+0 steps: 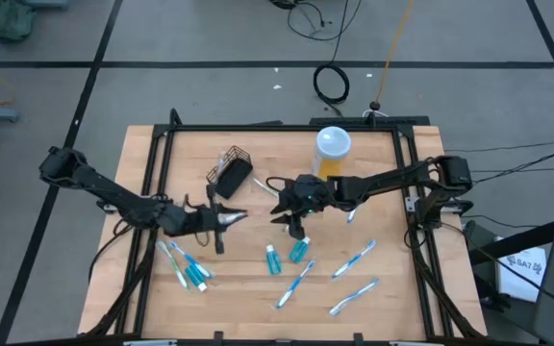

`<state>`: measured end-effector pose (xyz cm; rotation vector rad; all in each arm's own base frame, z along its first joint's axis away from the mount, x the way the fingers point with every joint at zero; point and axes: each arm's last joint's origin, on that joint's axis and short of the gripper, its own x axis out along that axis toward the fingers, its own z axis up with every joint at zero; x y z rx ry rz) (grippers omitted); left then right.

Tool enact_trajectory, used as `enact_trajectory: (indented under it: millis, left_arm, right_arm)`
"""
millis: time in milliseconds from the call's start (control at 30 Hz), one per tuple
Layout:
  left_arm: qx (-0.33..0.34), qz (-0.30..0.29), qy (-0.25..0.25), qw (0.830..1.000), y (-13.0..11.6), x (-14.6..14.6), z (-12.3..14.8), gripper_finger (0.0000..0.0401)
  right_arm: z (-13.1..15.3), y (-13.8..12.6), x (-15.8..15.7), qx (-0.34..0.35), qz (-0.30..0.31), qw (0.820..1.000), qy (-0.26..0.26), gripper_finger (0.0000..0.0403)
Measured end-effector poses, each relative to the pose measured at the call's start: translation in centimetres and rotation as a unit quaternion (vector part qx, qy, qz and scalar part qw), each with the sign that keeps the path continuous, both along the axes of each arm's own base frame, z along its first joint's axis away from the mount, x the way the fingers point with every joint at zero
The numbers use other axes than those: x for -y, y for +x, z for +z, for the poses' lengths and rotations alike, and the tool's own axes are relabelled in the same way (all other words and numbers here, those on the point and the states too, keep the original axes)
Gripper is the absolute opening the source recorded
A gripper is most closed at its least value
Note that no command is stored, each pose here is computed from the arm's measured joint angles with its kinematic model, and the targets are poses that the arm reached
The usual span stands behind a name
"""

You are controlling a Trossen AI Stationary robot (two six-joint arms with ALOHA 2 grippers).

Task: Pick & Place toothbrushing station
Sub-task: Put the orange toothbrush into the black wire organizer

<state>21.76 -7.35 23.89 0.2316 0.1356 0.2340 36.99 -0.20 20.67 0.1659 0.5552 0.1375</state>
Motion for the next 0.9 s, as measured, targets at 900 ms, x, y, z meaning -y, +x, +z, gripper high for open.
enact_trajectory:
  millis: [900]
  left_arm:
    - [-0.158, 0.335, -0.184, 0.910, -3.2, -5.8, 5.5, 0.0019]
  right_arm:
    - [-0.3, -0.1, 0.0, -0.018, -0.016, 1.000, -0.006, 0.0125]
